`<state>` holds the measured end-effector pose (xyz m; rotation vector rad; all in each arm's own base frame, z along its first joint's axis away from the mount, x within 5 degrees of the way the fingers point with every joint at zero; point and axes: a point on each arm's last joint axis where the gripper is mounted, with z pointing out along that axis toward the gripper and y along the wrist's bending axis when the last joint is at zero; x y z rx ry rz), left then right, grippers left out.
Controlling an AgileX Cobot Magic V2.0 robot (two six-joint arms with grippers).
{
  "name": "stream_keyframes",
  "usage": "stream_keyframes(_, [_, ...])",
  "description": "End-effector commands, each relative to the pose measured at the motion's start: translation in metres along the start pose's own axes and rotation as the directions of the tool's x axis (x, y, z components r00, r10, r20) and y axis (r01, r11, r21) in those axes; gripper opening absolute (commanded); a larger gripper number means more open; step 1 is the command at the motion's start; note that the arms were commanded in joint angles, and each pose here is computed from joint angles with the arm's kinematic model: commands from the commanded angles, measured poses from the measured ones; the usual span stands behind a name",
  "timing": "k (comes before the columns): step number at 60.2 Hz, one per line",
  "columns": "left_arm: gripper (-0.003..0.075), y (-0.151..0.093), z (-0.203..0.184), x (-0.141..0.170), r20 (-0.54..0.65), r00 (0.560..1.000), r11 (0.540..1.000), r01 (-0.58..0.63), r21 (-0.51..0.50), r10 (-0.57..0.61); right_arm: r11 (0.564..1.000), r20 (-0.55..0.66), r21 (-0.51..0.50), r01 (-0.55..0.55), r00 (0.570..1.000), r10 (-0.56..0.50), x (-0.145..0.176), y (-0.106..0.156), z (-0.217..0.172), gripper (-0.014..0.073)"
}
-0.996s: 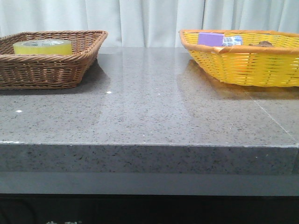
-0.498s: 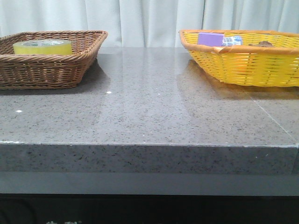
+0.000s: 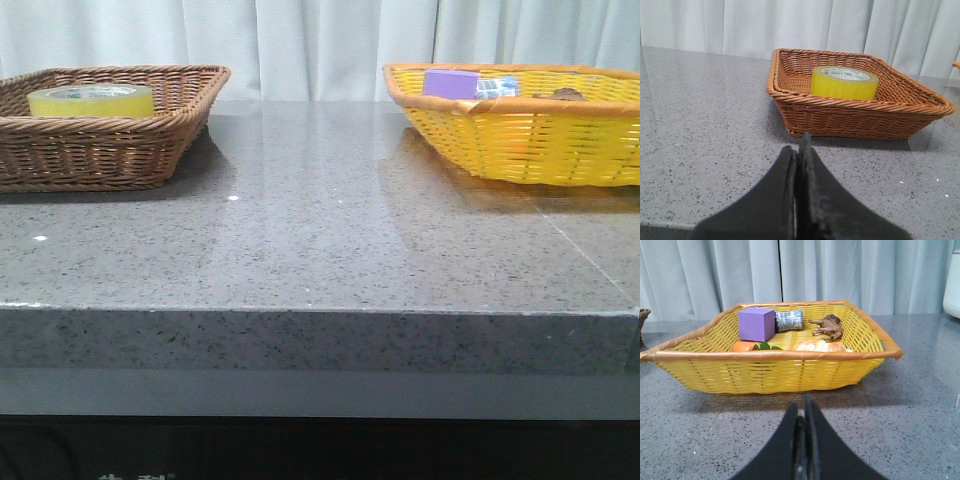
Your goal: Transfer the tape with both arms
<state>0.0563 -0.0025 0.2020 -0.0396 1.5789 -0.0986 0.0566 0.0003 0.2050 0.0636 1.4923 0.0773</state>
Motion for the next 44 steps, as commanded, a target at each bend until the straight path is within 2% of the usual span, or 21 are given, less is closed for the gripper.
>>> stream_keyframes(1, [-0.002,0.0014,0.0002,0.005,0.057,0.998,1.0,0.018,-0.006,-0.017,1.0,0.142,0.004,0.013,0.99,-0.014,-0.0188,0.0005,-0.0039,-0.0071])
stream_keyframes(44, [-0.002,0.0009,0.0002,0.005,0.056,0.998,1.0,0.018,0.004,-0.018,1.0,0.142,0.004,0.013,0.99,-0.014,-0.0188,0.0005,-0.0039,-0.0071])
